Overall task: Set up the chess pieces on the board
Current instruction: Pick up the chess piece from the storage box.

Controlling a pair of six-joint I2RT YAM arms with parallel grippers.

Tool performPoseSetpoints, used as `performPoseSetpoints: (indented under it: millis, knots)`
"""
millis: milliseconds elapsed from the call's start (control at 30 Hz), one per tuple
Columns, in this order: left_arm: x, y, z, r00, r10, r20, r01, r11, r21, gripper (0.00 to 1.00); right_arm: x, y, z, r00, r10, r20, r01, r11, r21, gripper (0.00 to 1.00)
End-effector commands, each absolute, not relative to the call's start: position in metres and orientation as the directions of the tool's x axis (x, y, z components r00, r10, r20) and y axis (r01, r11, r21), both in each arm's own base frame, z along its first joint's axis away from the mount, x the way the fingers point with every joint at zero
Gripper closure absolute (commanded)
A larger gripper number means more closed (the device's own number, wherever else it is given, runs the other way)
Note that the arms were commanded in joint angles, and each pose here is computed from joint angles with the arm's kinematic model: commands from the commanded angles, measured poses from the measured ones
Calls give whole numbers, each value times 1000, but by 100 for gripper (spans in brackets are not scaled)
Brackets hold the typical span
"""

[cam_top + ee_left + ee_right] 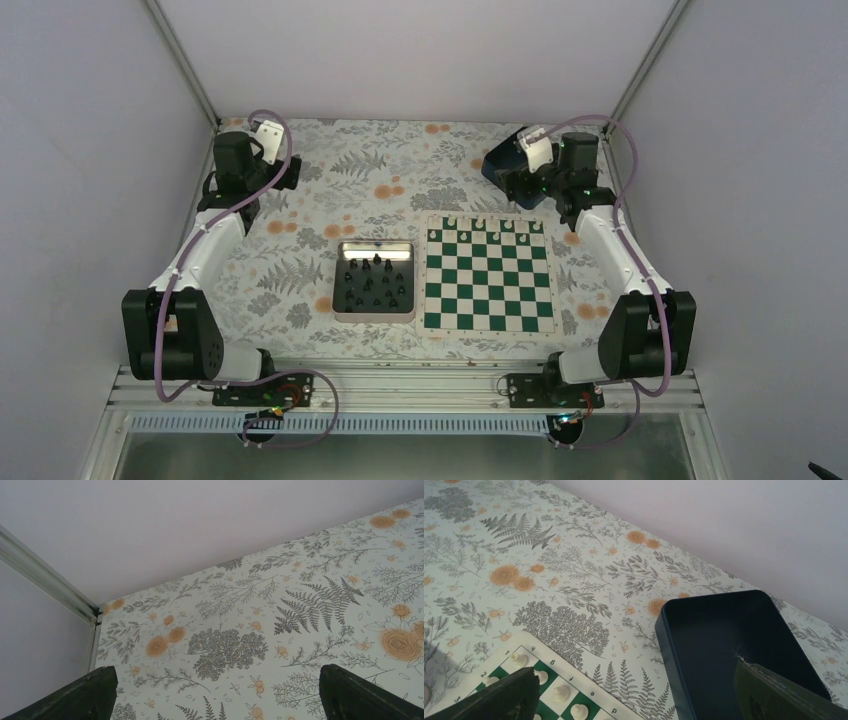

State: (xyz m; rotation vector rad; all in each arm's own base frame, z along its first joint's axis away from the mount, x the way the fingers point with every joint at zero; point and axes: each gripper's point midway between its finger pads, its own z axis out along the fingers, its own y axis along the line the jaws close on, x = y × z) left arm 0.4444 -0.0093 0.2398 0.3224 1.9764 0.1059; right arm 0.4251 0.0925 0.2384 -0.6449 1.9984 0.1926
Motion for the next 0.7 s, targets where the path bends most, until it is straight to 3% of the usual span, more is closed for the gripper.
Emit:
performPoseSetpoints:
  millis: [0,167,300,433,667]
  knots:
    - [444,-5,257,-352,293,-889,164,954,250,0,422,106,244,-329,-400,-856,-587,796,-147,0]
    - [441,-10,260,-333,307,-891,194,948,254,0,401,146,255,-229,-485,-844,-723,665,-186,0]
    - [442,-13,260,-336,309,-890,208,946,250,0,366,228,252,-85,-653,-752,-825,469,-314,0]
    - [441,-9,262,-332,319,-888,192,944,267,0,321,297,218,6,-766,-643,-914,257,-314,1]
    - [439,-7,268,-319,326,-890,175,943,283,0,275,365,163,108,-826,-554,-963,53,-266,22]
